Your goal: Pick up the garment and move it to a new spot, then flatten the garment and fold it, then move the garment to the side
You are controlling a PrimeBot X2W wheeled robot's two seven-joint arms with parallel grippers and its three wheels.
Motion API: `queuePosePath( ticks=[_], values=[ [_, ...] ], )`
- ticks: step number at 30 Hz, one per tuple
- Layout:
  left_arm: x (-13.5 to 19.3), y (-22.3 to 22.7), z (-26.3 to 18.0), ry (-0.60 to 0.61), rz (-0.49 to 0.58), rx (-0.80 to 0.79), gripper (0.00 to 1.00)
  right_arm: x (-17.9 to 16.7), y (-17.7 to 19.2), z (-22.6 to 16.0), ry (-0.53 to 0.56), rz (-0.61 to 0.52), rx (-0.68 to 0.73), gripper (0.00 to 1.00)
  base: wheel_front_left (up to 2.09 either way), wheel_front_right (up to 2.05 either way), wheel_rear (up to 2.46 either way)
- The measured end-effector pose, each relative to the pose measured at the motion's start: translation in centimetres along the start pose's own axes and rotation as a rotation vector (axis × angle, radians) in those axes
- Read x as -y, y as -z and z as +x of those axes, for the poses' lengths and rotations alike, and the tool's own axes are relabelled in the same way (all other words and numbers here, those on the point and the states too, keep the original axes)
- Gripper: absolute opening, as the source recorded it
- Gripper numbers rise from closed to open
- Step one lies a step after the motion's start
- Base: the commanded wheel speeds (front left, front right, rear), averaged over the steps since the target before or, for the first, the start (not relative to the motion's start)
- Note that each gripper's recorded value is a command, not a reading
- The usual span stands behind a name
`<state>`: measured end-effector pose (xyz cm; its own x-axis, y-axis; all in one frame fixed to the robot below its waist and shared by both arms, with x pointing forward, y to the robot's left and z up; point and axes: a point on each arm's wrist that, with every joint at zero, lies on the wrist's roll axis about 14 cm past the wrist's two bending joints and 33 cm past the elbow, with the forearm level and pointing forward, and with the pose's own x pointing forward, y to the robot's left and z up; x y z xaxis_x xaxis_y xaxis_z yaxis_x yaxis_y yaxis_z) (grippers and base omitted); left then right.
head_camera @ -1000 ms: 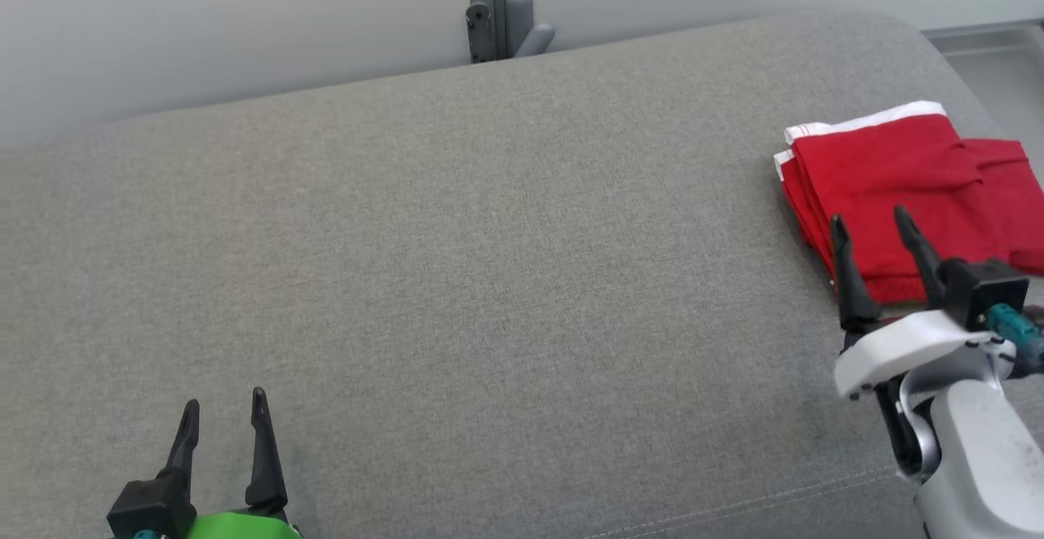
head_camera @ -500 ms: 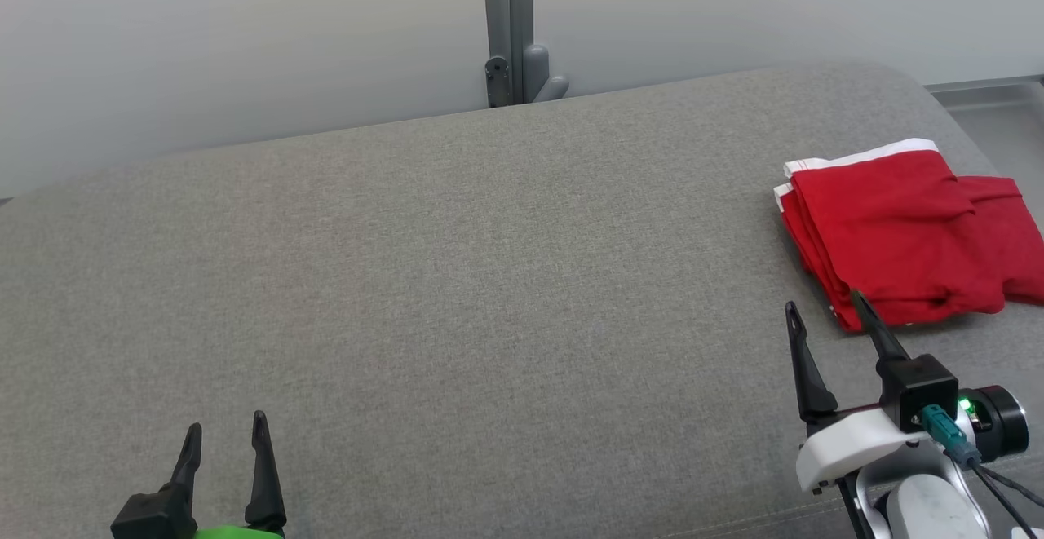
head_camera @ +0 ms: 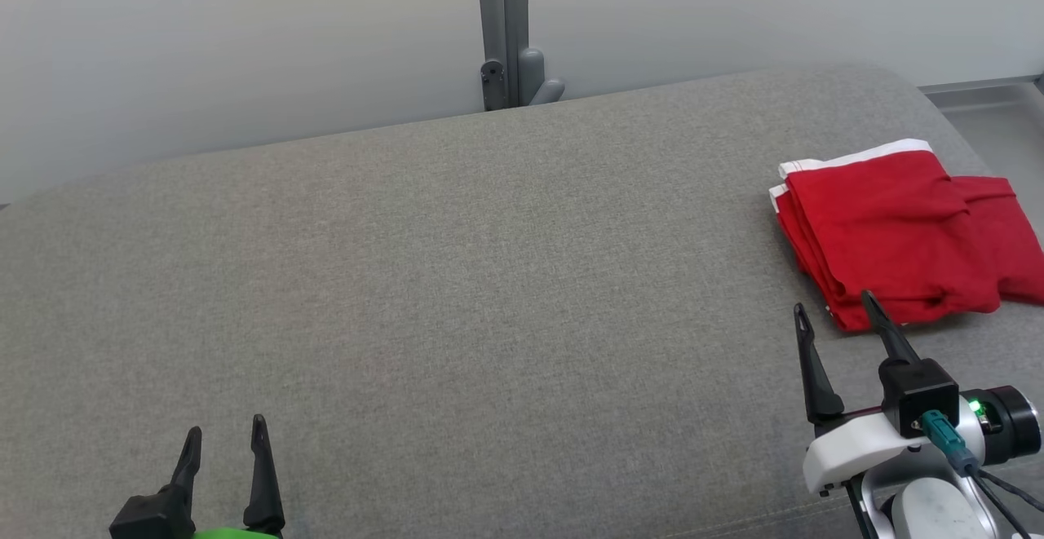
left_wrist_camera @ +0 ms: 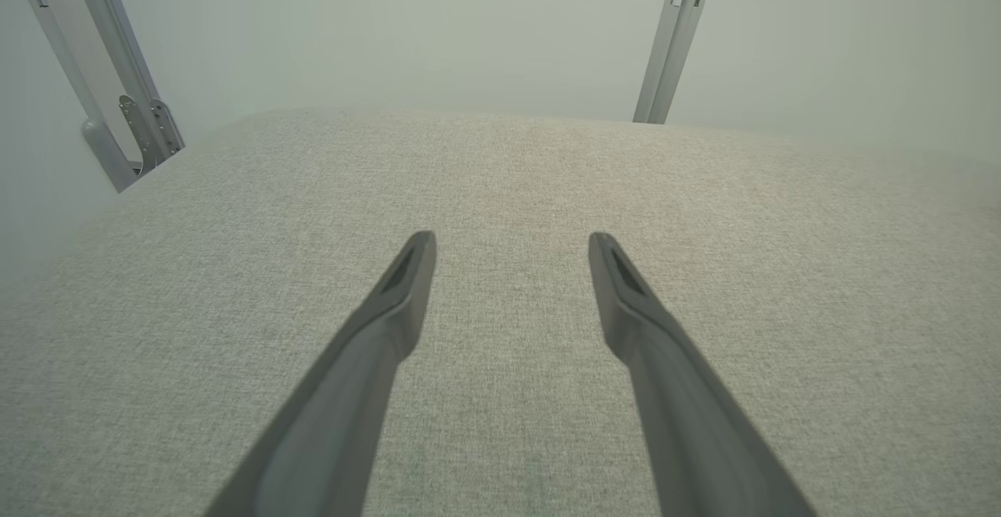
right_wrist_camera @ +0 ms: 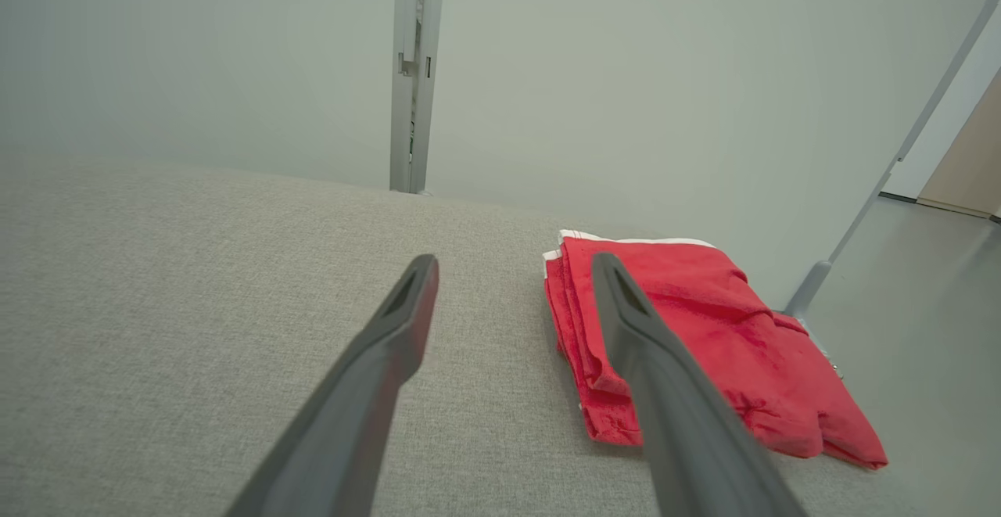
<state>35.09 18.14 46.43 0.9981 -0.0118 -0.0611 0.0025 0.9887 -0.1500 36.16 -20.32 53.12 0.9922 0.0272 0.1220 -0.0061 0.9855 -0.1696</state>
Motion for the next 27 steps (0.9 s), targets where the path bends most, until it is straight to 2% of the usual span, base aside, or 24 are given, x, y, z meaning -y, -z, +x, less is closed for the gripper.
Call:
queuePosePath(
  ticks=[27],
  values=[
    [-1.0,0.5,-1.0,-0.038,-0.008,-0.014,1.00,-2.0,1.2,0.2,-0.055,0.018,-0.037,1.00,0.00,0.00,0.00]
  ],
)
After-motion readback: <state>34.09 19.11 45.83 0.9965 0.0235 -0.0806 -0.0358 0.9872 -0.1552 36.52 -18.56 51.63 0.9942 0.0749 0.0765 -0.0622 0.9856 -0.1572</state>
